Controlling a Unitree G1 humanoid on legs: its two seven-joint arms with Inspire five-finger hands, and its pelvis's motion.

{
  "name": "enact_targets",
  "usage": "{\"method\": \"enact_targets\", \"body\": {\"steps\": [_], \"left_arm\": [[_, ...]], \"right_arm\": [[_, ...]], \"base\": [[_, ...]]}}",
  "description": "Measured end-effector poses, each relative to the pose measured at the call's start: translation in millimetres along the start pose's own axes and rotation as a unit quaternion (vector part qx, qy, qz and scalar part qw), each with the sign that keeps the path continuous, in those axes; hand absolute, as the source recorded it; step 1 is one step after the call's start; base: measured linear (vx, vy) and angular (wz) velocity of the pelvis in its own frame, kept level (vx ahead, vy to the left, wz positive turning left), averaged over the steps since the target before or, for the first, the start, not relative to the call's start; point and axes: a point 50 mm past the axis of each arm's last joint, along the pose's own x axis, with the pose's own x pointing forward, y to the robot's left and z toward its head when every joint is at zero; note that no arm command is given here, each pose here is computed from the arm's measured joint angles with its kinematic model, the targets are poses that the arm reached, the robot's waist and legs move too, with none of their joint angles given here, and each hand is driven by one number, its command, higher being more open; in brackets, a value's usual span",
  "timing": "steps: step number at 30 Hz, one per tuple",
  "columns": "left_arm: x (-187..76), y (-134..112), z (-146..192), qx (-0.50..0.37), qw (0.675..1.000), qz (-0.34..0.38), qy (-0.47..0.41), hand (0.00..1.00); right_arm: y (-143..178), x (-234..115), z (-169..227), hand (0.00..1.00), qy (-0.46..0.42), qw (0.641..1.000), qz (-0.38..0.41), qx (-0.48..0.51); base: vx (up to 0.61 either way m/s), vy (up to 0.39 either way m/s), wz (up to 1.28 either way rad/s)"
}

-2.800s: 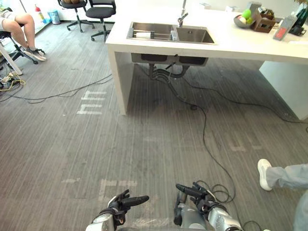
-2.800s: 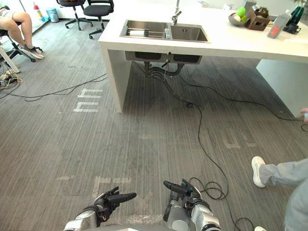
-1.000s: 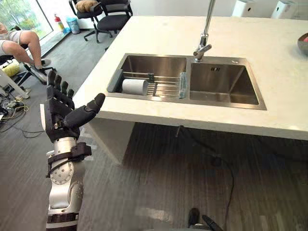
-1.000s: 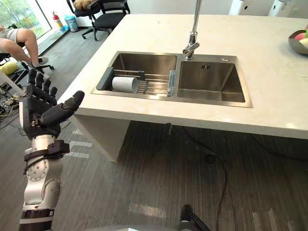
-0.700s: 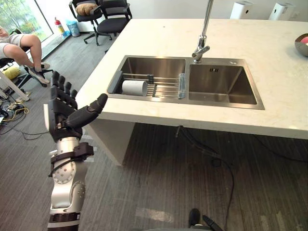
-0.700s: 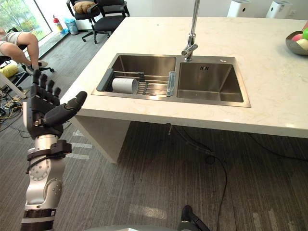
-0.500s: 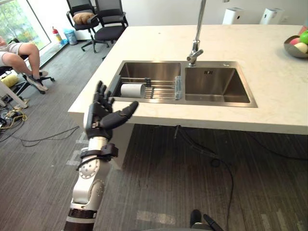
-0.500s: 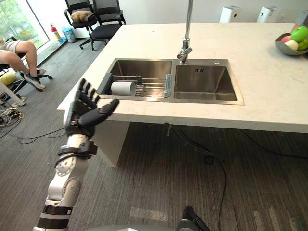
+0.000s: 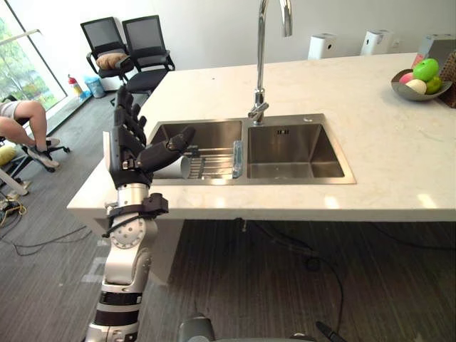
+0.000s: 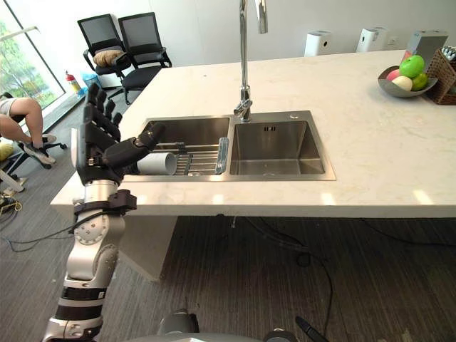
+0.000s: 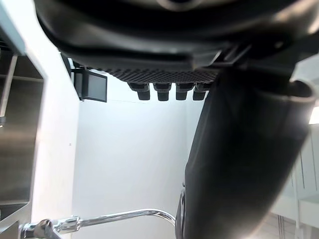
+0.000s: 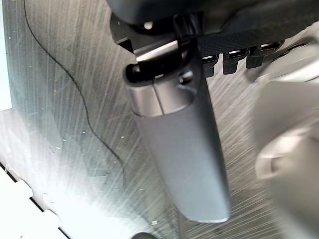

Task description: Walk over to the sink, pick up the cup, carry it to the dishwasher, place the cup inside the dishwasher, then close the dishwasher door

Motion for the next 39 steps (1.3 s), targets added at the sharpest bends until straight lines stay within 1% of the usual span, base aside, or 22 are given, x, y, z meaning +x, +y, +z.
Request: {"method": "enact_targets", "body": {"steps": [2,3,5,8,12,17,19,22,23,27,31,34,36,37,39], "left_arm": [[4.0,3.1,11.0,0.053,0.998,-0.007,-0.03,1.0],[5.4,3.1,12.5,0.062,0.997,-0.013,-0.034,1.0],[9.9,6.5,16.3,0.089,0.995,-0.024,-0.038,1.0],[8.6,7.5,9.8,0.105,0.994,-0.032,-0.012,1.0],[-0.7,11.1,-0.6,0.122,0.991,-0.047,0.021,1.0],[-9.6,16.8,-7.3,0.13,0.989,-0.055,0.042,1.0],[-9.8,19.9,-9.3,0.127,0.989,-0.052,0.045,1.0],[-8.3,29.5,-14.8,0.117,0.99,-0.048,0.063,1.0],[-10.8,30.9,-18.6,0.107,0.991,-0.043,0.073,1.0],[-11.3,30.4,-16.9,0.094,0.992,-0.042,0.069,1.0],[-15.7,20.7,-21.5,0.066,0.993,-0.053,0.077,1.0],[-26.0,2.5,-19.8,0.028,0.994,-0.074,0.078,1.0],[-39.0,-12.1,-16.7,0.003,0.991,-0.101,0.082,1.0],[-42.4,-14.9,-16.1,0.006,0.991,-0.107,0.083,1.0],[-51.2,-18.1,-15.9,0.052,0.987,-0.122,0.092,1.0]], "right_arm": [[6.2,2.2,6.9,1.0,-0.007,1.0,0.012,-0.007],[7.5,2.6,5.8,1.0,-0.004,1.0,0.015,-0.005],[19.6,6.3,-7.0,1.0,0.007,0.999,0.034,0.023],[28.8,9.1,-10.3,1.0,0.007,0.998,0.048,0.035],[20.8,6.8,-15.7,1.0,0.001,0.997,0.035,0.071],[14.4,4.5,-20.8,1.0,-0.002,0.996,0.024,0.082],[20.6,6.2,-22.9,1.0,-0.004,0.996,0.033,0.087],[30.4,9.4,-22.5,1.0,0.006,0.997,0.043,0.065],[28.8,9.2,-24.0,1.0,0.011,0.997,0.036,0.068],[26.0,9.2,-25.0,1.0,0.029,0.997,0.019,0.072],[23.2,8.3,-30.0,1.0,0.048,0.996,-0.001,0.081],[24.6,8.2,-33.9,1.0,0.053,0.994,-0.009,0.095],[26.3,8.4,-35.2,1.0,0.057,0.995,-0.013,0.084],[26.9,8.3,-35.1,1.0,0.057,0.995,-0.014,0.079],[28.8,8.1,-36.0,1.0,0.062,0.996,-0.018,0.066]], "base": [[0.39,0.12,-0.4],[0.36,0.163,-0.37],[0.43,0.179,-0.07],[0.23,0.115,0.11],[0.17,0.087,0.14],[0.15,0.015,0.23],[0.12,-0.064,0.36],[0.14,-0.157,0.34],[0.13,-0.205,0.16],[0.13,-0.185,-0.17],[0.08,-0.071,-0.19],[0.03,0.03,-0.17],[-0.02,0.032,-0.06],[-0.03,0.029,0.0],[-0.04,0.012,0.0]]}}
